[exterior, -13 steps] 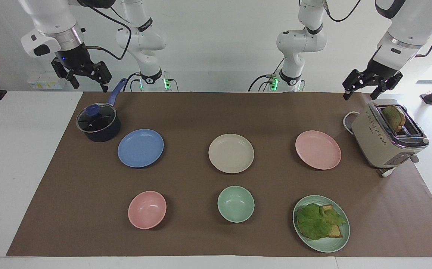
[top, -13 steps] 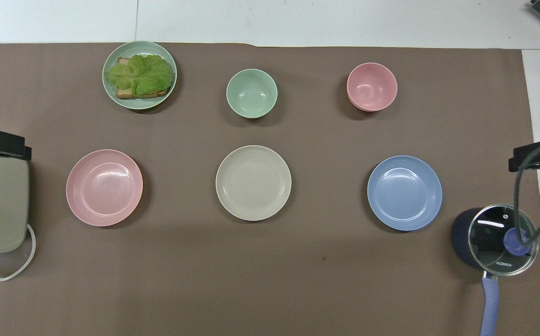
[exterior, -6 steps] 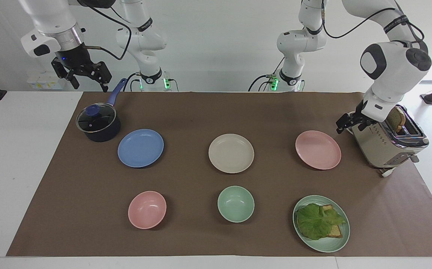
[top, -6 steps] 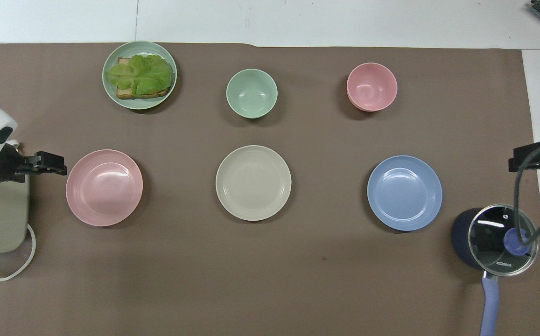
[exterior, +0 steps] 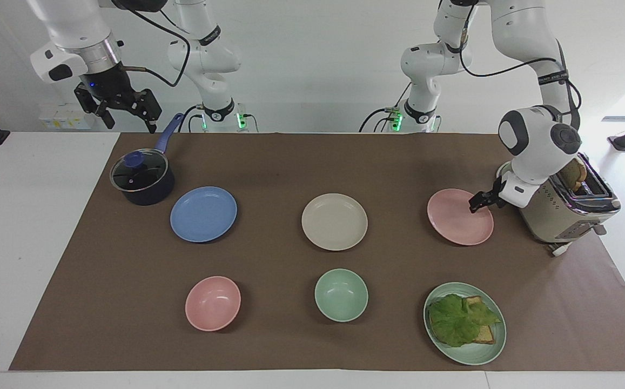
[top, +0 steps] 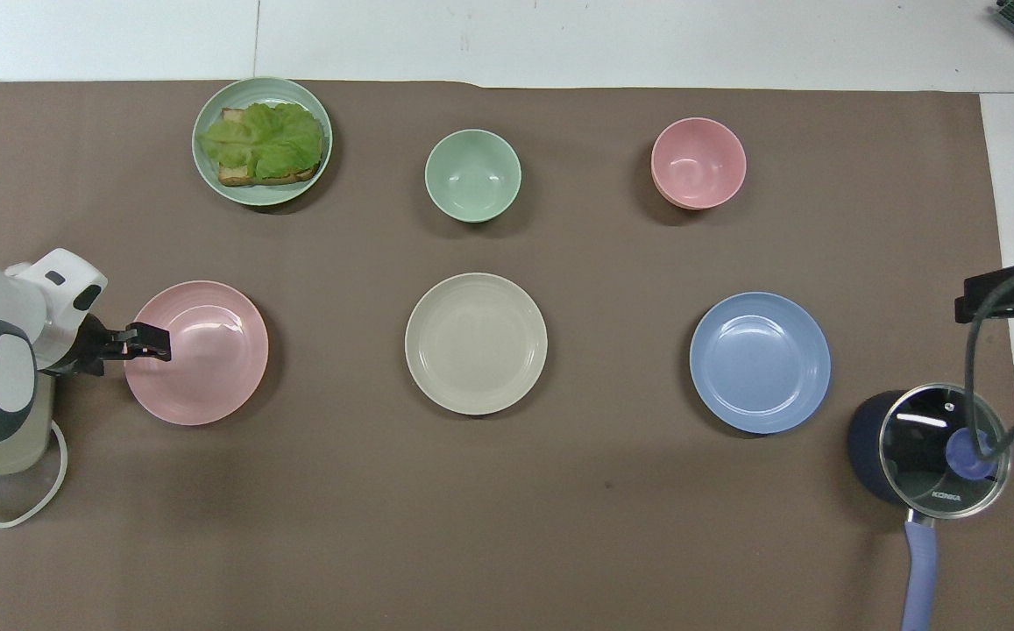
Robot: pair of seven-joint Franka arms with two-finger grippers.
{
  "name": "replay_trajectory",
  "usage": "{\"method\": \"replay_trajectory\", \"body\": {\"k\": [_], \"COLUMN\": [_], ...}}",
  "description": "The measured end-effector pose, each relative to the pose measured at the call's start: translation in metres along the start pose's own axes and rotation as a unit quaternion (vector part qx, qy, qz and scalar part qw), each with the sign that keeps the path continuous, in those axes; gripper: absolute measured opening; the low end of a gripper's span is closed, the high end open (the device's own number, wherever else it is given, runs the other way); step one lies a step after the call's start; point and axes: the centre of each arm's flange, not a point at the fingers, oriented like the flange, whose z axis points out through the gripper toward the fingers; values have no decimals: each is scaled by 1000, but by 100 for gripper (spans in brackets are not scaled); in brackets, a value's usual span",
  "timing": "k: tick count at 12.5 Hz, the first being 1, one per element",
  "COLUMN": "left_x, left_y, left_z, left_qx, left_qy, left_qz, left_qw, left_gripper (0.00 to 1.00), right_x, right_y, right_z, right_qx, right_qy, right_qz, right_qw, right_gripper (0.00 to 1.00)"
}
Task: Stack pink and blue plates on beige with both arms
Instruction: 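Reach the left gripper to the rim of the pink plate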
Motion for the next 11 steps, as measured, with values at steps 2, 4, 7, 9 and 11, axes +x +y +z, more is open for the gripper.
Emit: {"method": "replay_trajectory", "body": {"k": [2, 4, 7, 9, 11], "left_x": [-2, -2, -2, 1, 4], "left_y": [-6, -7, -5, -2, 5], "left_z": [5, 4, 0, -23, -56], "left_qx": [0, 0, 0, 0, -2], "left_qy": [-5, -5, -14, -29, -49], "left_qz": [-18, -20, -18, -15, -13], "left_qw": [1000, 1000, 1000, 999, 999], "left_gripper": [86, 61, 21, 10, 5], "right_x": [0, 0, 0, 0, 0], "right_y": [0, 0, 0, 0, 0], "right_z": [0, 0, 0, 0, 0], "right_qx": [0, 0, 0, 0, 0], "right_qy": [0, 0, 0, 0, 0], "right_qz": [0, 0, 0, 0, 0], "right_qw": [1000, 1000, 1000, 1000, 1000], "right_gripper": [100, 100, 100, 100, 100]}}
